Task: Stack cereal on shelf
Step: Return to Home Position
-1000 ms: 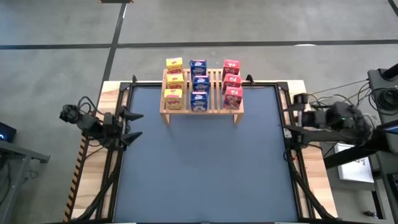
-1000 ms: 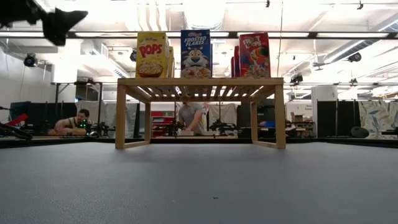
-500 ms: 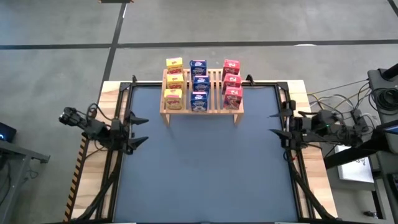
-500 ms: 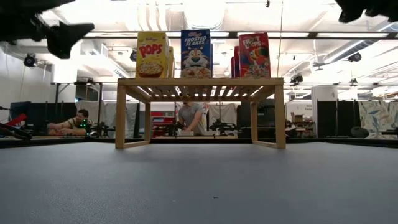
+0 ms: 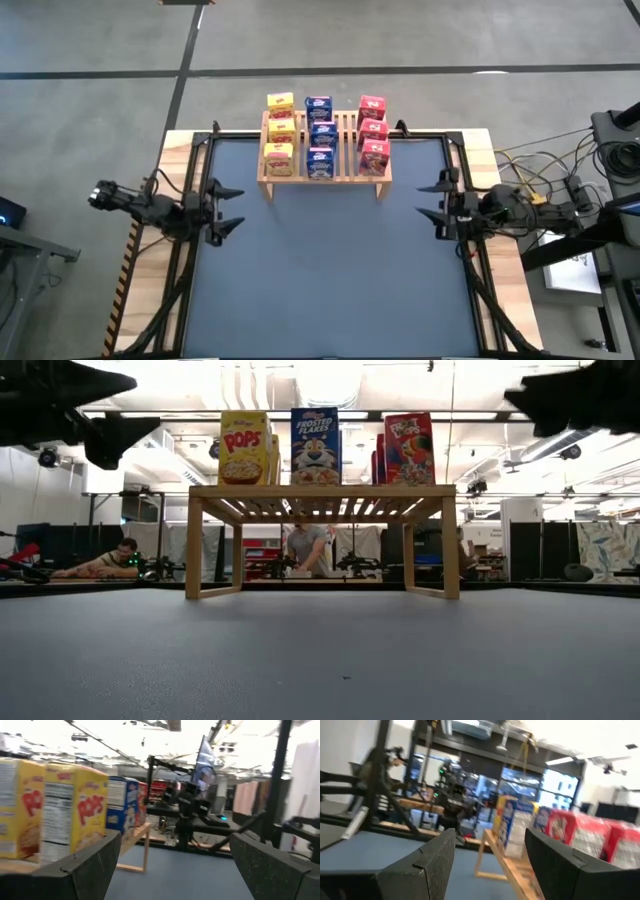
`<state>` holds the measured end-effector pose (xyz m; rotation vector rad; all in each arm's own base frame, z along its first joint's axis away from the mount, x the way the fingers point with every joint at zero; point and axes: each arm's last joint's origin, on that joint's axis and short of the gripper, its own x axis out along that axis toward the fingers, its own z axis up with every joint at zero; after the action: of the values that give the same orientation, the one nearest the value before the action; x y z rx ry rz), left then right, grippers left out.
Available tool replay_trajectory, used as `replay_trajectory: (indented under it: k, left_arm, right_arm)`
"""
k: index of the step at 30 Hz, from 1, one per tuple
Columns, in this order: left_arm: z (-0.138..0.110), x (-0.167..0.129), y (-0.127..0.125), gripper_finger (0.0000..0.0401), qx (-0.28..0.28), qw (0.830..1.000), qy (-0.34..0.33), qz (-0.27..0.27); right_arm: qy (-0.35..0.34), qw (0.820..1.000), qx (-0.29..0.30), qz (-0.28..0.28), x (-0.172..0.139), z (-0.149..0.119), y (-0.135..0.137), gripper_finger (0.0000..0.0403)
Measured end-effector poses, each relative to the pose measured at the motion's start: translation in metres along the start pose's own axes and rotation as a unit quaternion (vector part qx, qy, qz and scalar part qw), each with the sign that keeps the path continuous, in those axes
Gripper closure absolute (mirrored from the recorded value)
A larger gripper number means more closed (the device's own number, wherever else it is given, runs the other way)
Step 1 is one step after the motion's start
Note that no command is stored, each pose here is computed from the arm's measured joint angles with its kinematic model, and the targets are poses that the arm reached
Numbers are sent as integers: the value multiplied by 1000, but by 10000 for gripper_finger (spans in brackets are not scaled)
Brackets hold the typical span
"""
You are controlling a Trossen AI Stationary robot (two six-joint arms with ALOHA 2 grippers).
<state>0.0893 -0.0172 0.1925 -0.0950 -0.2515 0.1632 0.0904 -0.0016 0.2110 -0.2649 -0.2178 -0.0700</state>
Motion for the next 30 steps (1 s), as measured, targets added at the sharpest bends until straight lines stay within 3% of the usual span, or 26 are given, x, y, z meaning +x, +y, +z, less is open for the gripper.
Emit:
replay_trajectory:
  k: [4,10,23,30]
  left_arm:
    - [-4,2,5,42,-2,1000,10,-14]
    - [-4,4,9,42,0,999,9,-34]
    - [-19,6,9,42,50,995,83,-23]
    - [-20,7,9,42,55,994,97,-23]
  right_arm:
    - [24,999,11,-28,1,-13,1,173]
    - [36,999,23,-28,0,-25,5,180]
    - [41,998,24,-30,0,-28,5,246]
    - [56,990,53,-115,0,-30,1,297]
